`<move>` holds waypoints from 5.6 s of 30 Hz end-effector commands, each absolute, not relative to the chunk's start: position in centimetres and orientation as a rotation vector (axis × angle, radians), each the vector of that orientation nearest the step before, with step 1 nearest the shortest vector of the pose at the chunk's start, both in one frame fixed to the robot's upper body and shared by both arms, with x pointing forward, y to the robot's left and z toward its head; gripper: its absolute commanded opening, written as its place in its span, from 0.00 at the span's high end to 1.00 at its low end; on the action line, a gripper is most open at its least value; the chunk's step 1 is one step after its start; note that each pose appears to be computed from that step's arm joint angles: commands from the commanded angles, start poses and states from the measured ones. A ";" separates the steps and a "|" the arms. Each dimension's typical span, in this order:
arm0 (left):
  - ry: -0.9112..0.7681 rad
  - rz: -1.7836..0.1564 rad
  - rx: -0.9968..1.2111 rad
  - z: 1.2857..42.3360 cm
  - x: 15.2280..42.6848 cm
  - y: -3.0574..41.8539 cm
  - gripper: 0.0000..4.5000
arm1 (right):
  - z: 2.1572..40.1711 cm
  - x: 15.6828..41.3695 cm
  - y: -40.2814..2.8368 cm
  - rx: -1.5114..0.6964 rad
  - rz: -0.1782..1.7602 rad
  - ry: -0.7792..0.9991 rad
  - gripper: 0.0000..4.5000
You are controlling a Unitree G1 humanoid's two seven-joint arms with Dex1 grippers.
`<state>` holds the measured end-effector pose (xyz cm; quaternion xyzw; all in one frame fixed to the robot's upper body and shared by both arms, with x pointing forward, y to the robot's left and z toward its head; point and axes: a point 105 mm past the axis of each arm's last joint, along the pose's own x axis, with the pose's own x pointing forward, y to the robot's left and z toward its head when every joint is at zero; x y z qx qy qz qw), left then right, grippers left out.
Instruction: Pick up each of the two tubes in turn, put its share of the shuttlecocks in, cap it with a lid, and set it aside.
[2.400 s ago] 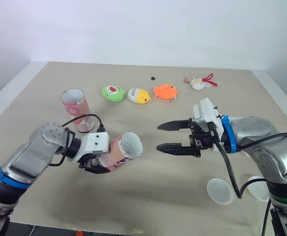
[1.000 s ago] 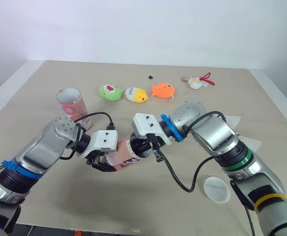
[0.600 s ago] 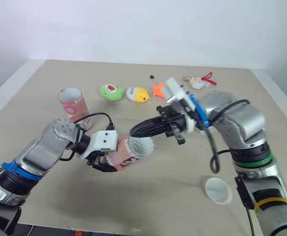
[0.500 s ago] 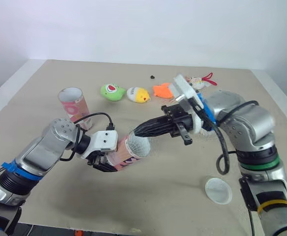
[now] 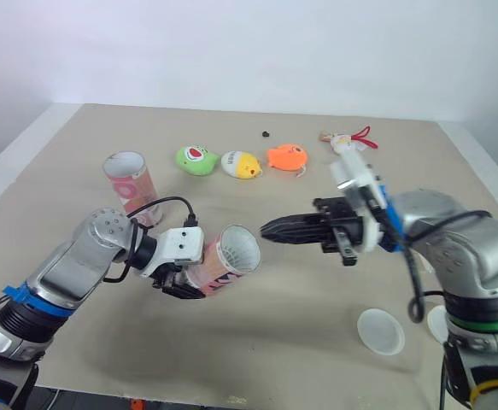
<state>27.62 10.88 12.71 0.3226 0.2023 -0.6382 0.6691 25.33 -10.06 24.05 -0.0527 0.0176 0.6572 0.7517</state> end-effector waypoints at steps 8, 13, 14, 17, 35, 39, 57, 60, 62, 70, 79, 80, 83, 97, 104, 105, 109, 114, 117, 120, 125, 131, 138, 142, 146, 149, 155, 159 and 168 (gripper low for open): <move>0.069 -1.560 0.466 15.2 26.7 6.0 0.35 | 24.4 23.6 -16.5 -0.012 1.013 0.000 1.00; -0.023 -1.508 0.359 14.9 28.2 5.0 0.35 | 23.1 24.5 -20.0 -0.044 0.762 0.067 1.00; -0.038 -1.506 0.344 14.6 28.4 4.7 0.35 | 22.5 24.4 -20.4 -0.057 0.737 0.096 1.00; -0.038 -1.501 0.304 13.3 28.8 4.0 0.35 | 20.5 23.4 -21.1 -0.100 0.720 0.204 1.00; 0.137 -1.519 0.380 9.8 28.3 5.8 0.35 | 19.1 21.9 -25.6 -0.290 0.683 0.397 1.00; 0.144 -1.497 0.387 8.9 28.3 6.2 0.35 | 19.1 21.8 -25.7 -0.324 0.702 0.416 1.00; 0.097 -1.548 0.474 7.8 28.5 3.5 0.35 | 14.4 23.2 -27.2 -0.527 0.799 0.602 0.07; 0.081 -1.543 0.455 8.1 28.6 3.3 0.35 | 15.0 22.5 -26.1 -0.532 0.897 0.629 0.07; 0.075 -1.543 0.442 8.2 28.5 3.5 0.35 | 15.4 22.2 -25.4 -0.540 0.949 0.633 0.07; 0.074 -1.502 0.420 8.0 28.4 3.8 0.35 | 14.9 23.4 -23.8 -0.578 1.020 0.622 0.07; 0.073 -1.483 0.425 8.2 28.3 4.1 0.35 | 13.0 23.3 -24.2 -0.654 1.031 0.702 0.07; 0.073 -1.482 0.425 8.2 28.4 4.1 0.35 | 12.9 23.4 -24.2 -0.659 1.026 0.702 0.07; 0.071 -1.481 0.425 8.3 28.4 4.0 0.35 | 12.2 23.9 -24.5 -0.691 1.005 0.715 0.19; 0.039 -1.467 0.437 9.4 28.9 3.9 0.35 | 11.3 23.9 -25.1 -0.832 1.056 0.775 0.98; 0.036 -1.457 0.434 9.4 29.2 3.9 0.35 | 13.1 25.3 -23.6 -0.755 1.064 0.689 0.98; 0.035 -1.456 0.433 9.4 29.1 3.9 0.35 | 14.0 25.6 -23.0 -0.718 1.069 0.657 0.98; 0.032 -1.458 0.429 9.4 29.1 3.6 0.35 | 17.9 25.4 -20.8 -0.595 1.152 0.552 0.98; 0.031 -1.462 0.428 9.3 29.1 3.4 0.35 | 21.8 24.8 -18.8 -0.536 1.242 0.447 0.98; 0.032 -1.462 0.429 9.3 29.1 3.5 0.35 | 22.8 24.7 -18.2 -0.517 1.262 0.421 0.98; 0.053 -1.482 0.443 9.0 29.1 3.5 0.35 | 25.3 25.1 -15.6 -0.495 1.345 0.326 0.98; 0.151 -1.535 0.460 7.7 28.6 3.5 0.35 | 26.4 25.3 -12.0 -0.545 1.442 0.297 0.98; 0.222 -1.579 0.395 7.2 27.7 3.0 0.35 | 27.0 25.1 -10.3 -0.657 1.495 0.279 0.98; 0.178 -1.579 0.320 8.1 27.8 2.2 0.35 | 27.4 26.0 -9.0 -0.779 1.507 0.257 0.98; 0.174 -1.590 0.323 7.8 27.5 2.0 0.35 | 27.5 26.4 -8.0 -0.828 1.539 0.245 0.98; 0.168 -1.597 0.334 7.6 27.5 1.8 0.35 | 27.2 26.8 -7.3 -0.870 1.566 0.251 0.98; 0.160 -1.598 0.339 7.7 27.5 1.7 0.35 | 26.6 27.6 -7.1 -0.920 1.557 0.261 0.98; 0.142 -1.593 0.351 7.6 27.5 1.5 0.35 | 25.6 28.9 -6.9 -1.086 1.506 0.237 0.98; 0.143 -1.589 0.360 7.4 27.5 1.7 0.35 | 26.4 29.1 -6.8 -1.158 1.477 0.179 0.98; 0.148 -1.567 0.365 7.4 27.8 2.1 0.35 | 27.7 28.1 -6.4 -1.327 1.434 0.063 0.98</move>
